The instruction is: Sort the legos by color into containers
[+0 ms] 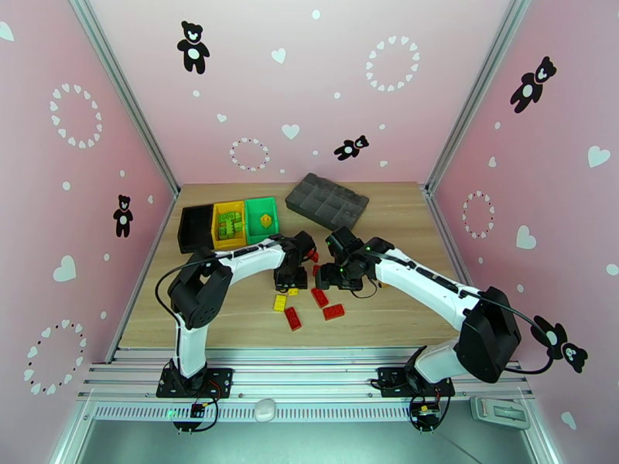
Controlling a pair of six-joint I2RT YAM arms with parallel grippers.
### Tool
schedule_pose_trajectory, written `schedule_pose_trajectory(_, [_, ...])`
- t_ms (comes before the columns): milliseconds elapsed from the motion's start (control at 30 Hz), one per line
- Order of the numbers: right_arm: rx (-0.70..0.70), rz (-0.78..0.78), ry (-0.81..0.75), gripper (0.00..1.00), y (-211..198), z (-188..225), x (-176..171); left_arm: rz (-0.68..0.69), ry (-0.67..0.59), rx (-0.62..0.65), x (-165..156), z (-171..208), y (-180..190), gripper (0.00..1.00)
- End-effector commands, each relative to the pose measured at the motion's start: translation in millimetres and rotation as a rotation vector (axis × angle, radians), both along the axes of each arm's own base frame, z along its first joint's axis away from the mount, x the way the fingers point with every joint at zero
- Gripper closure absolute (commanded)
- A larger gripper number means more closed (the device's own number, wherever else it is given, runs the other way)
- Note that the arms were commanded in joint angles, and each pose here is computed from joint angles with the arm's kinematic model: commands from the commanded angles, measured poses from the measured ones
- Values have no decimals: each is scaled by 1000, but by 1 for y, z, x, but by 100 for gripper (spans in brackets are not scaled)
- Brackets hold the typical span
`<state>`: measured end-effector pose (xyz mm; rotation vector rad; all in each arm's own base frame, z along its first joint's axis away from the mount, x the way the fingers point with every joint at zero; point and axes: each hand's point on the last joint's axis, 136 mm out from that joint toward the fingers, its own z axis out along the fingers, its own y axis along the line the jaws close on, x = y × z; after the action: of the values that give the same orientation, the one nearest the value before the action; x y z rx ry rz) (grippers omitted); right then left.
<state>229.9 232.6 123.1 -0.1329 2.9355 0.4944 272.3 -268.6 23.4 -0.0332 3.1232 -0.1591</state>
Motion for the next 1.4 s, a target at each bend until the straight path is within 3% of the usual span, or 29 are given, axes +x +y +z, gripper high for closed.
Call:
schedule_pose_trajectory(0, [3,-3,-2,25,2,0,-1,-9,-27,28,1,10,4,61])
schedule_pose_trajectory(233, [88,29,-20,26,21,8,6,-17,-90,-23,6,42,2,71])
schedule_pose_trajectory(533, [296,94,-12,27,81,27,29,75,-176,-178,43,92,22,72])
schedule_pose_trajectory(767, [404,150,-19,27,130,49,65,222,-222,-276,102,118,65,72])
schedule_pose_trajectory(1133, [387,153,-15,27,145,55,103,290,-292,-202,216,134,112,70])
schedule_pose_trajectory(1233, [369,132,-17,27,135,55,110,287,-298,-181,234,133,113,65])
schedule_pose_trajectory(1367, [338,123,-24,26,121,55,115,292,-295,-144,245,127,117,45])
